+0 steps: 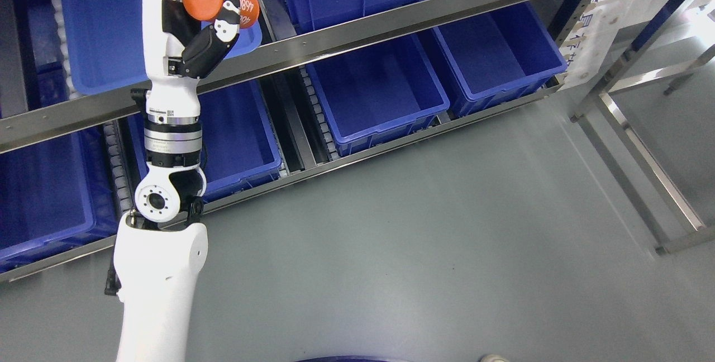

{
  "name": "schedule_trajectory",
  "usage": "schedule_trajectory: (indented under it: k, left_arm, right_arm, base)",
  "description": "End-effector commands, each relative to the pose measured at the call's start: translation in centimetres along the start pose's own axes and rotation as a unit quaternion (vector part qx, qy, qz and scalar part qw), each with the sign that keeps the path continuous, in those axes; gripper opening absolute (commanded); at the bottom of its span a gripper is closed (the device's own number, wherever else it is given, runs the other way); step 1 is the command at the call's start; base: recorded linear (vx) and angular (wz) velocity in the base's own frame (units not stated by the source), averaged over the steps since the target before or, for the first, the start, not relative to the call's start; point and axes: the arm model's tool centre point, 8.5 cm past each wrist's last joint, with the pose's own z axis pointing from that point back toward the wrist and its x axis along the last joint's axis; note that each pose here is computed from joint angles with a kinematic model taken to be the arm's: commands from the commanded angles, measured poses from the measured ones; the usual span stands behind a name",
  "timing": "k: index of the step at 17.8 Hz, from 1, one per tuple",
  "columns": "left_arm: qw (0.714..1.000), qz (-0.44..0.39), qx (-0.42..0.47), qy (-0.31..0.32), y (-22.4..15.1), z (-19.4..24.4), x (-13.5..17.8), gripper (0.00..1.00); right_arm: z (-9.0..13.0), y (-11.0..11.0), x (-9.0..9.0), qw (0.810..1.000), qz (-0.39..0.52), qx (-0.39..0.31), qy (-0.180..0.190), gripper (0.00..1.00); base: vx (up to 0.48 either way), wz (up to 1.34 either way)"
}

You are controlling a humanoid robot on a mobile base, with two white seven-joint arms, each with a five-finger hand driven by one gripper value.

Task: Grab orange capacitor from left shelf to right desk
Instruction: 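Hold the capacitor in the left hand while turning toward the steel table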

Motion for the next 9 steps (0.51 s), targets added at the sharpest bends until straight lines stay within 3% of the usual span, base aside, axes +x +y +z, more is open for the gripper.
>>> schedule_trajectory:
  k: [1,9]
  left_arm:
    - [1.0,0.004,-0.022,-0.001,-1.0,-0.1,0.1,0.01]
    - [0.997,0.033,-0.07,-0.023,-4.9,-1.7,0.7,0.01]
  right_arm:
    - [-0.1,-1.1,0.4,1.0,-0.007,-0.009,-0.007,1.0]
    - [-0.1,-1.1,0.4,1.0,-0.007,-0.009,-0.007,1.0]
  base:
    - [0.042,-0.23]
    - [0.057,-0.3]
